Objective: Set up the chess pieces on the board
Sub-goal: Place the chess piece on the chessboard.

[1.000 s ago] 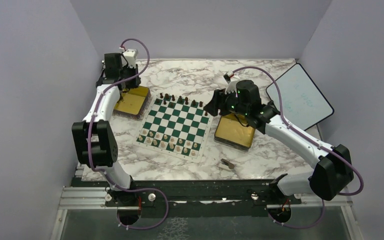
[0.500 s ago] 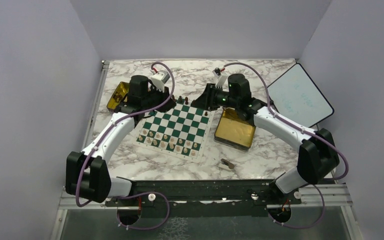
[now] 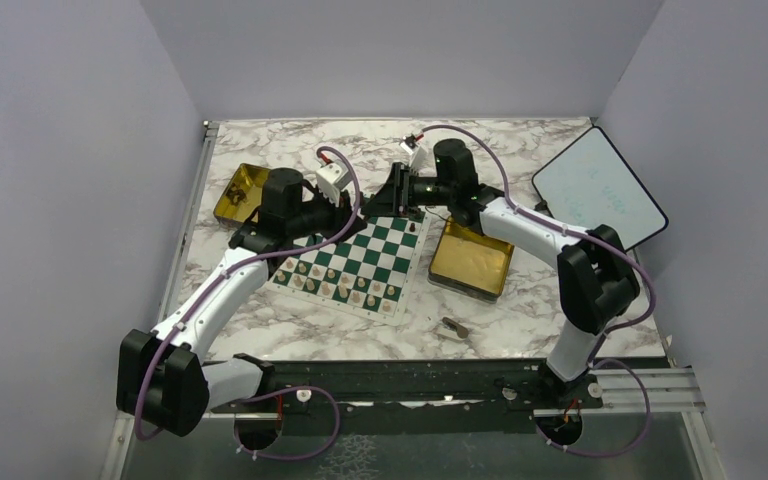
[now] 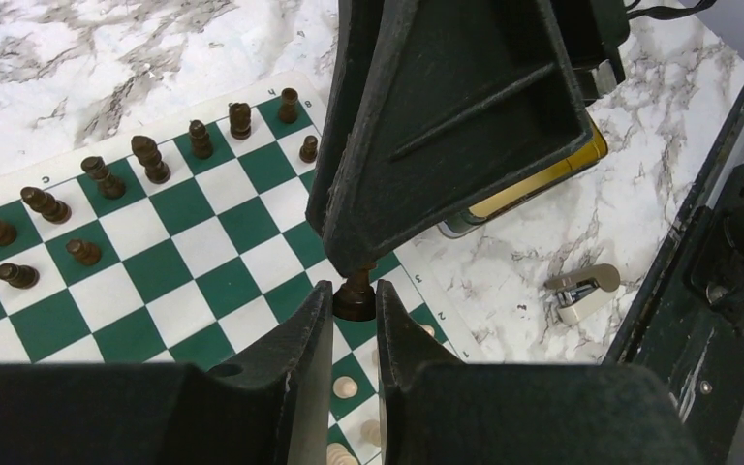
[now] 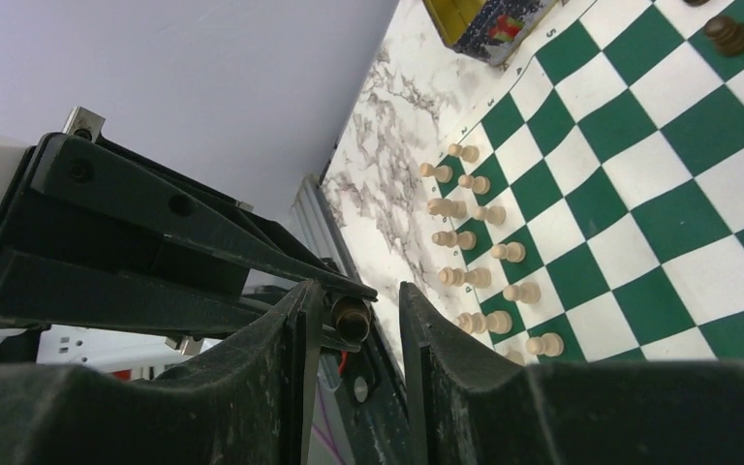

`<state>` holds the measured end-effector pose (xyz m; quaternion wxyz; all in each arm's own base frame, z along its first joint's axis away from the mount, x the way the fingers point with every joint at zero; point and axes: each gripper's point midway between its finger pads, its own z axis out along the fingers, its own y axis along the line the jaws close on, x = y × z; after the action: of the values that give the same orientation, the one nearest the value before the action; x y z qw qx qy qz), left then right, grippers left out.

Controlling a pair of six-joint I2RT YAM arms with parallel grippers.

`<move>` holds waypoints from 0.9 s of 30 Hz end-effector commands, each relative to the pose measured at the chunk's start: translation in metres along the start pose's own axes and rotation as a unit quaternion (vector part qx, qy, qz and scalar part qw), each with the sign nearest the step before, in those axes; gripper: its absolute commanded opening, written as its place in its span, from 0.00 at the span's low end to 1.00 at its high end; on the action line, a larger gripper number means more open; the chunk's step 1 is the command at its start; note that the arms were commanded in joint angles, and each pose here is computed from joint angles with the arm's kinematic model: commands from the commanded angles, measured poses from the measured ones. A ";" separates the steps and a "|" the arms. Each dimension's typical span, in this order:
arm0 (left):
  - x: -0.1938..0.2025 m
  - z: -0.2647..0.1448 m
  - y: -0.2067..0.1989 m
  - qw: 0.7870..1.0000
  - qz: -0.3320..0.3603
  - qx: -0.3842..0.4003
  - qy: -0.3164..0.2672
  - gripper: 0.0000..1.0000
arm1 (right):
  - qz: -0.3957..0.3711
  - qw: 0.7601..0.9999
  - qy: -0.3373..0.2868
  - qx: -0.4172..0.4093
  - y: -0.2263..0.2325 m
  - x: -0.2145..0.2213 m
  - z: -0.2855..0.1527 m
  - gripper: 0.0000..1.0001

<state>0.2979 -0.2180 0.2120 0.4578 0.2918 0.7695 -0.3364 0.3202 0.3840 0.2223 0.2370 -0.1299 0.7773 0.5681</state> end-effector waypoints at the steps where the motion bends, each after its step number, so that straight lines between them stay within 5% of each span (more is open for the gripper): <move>1: -0.007 0.000 -0.006 0.999 0.033 0.016 -0.016 0.14 | -0.003 0.999 0.016 -0.044 0.020 0.002 0.000 0.39; 17: -0.004 -0.001 -0.001 0.999 0.035 0.000 -0.015 0.13 | 0.003 0.999 0.026 -0.038 0.012 0.014 -0.002 0.38; 27: -0.004 -0.001 0.001 0.999 0.037 -0.004 -0.016 0.13 | 0.003 0.999 0.025 -0.039 0.011 0.015 -0.002 0.23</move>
<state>0.2974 -0.2178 0.2071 0.4608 0.3054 0.7657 -0.3288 0.3077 0.3843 0.2140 0.2048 -0.1354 0.7750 0.5824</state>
